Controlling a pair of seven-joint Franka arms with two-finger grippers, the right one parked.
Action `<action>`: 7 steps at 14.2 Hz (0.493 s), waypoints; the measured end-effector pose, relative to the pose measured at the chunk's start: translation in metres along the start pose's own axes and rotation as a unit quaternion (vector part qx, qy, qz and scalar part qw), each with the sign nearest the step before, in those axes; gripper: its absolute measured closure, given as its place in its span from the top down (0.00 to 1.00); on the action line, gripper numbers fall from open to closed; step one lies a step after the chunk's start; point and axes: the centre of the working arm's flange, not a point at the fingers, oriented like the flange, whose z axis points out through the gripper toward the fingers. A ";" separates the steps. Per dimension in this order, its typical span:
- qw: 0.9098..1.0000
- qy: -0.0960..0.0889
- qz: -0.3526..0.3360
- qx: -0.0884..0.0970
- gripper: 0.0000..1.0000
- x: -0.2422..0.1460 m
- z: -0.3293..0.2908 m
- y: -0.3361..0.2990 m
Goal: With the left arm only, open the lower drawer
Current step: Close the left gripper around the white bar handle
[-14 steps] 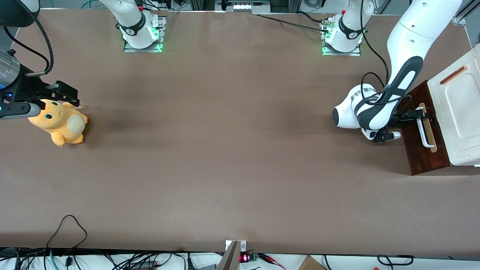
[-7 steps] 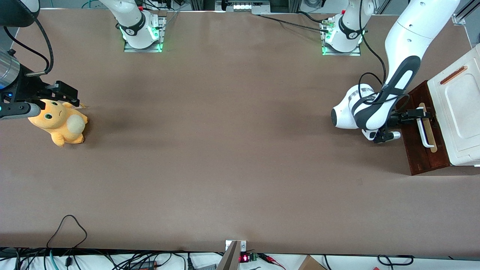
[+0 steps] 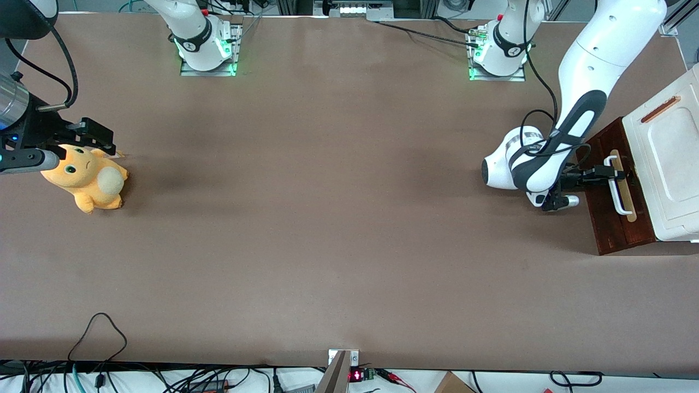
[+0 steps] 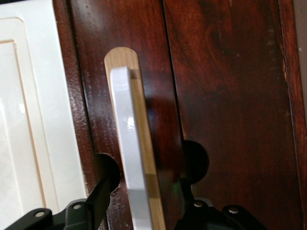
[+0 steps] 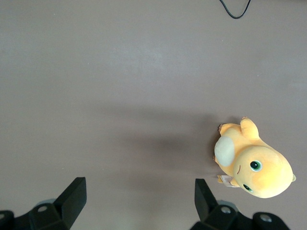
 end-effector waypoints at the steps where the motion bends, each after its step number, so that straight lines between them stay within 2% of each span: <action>1: 1.000 0.000 -0.002 0.001 0.64 0.000 0.000 0.000; 3: 1.000 0.001 -0.003 0.002 0.47 0.001 0.001 0.001; 7: 1.000 0.004 -0.005 0.008 0.43 0.002 0.004 0.001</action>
